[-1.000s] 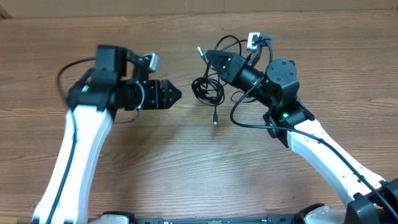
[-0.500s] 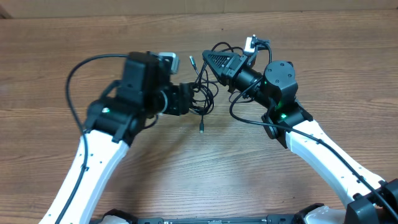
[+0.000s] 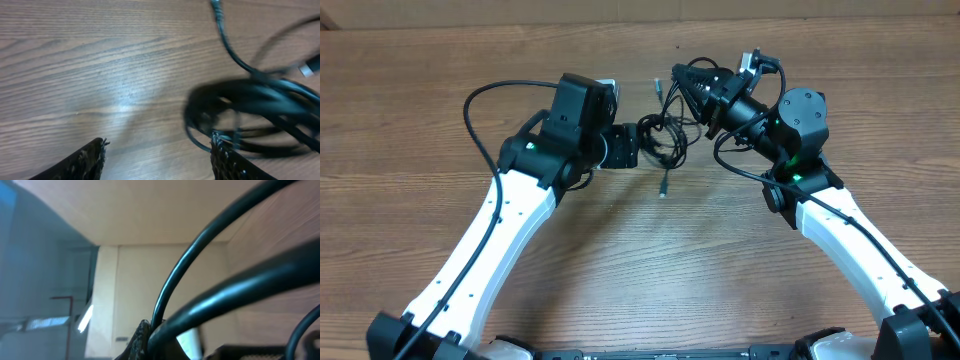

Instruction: Untangle cables

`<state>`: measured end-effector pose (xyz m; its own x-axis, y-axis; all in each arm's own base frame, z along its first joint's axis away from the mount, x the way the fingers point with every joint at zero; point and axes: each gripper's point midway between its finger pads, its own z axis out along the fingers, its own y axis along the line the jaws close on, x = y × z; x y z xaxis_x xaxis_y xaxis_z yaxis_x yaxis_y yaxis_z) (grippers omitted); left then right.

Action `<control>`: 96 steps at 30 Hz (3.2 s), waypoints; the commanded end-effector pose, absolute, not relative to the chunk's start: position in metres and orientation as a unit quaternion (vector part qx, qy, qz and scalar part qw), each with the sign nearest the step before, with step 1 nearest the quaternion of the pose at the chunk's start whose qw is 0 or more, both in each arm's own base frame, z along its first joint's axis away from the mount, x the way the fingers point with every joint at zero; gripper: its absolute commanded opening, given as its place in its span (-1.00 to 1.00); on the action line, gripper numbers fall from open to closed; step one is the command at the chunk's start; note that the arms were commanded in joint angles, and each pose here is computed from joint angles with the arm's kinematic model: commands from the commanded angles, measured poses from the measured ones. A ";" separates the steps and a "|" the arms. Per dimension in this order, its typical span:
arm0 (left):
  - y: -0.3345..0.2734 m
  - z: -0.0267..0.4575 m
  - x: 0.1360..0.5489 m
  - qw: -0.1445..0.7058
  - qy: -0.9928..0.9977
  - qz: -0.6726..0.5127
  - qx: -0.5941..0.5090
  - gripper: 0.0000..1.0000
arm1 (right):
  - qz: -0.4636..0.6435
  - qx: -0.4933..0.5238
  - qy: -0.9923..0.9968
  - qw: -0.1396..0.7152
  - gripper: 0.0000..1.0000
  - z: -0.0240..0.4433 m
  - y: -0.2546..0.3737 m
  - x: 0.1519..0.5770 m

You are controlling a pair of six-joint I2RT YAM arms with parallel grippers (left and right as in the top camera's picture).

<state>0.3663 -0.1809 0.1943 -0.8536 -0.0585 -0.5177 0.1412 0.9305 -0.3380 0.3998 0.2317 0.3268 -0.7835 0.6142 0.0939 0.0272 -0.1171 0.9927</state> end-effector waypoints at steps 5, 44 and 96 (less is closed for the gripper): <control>-0.225 0.175 0.382 0.246 0.934 -0.258 0.014 0.39 | 0.730 0.244 0.610 0.188 -0.92 0.353 0.237 0.395; -0.226 0.175 0.374 0.159 0.916 -0.369 -0.014 0.47 | 0.696 0.302 0.592 0.273 -0.92 0.347 0.218 0.421; -0.168 0.151 0.442 0.205 0.886 -0.414 -0.037 -0.91 | 0.391 0.335 0.785 0.345 -0.92 0.205 0.159 0.427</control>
<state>0.4452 -0.1704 0.1004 -0.9267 -0.2910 -0.2379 -0.0515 0.7252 -0.6866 0.4219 0.1750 0.1964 -0.5608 0.8213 -0.1045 0.3225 0.3329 0.8861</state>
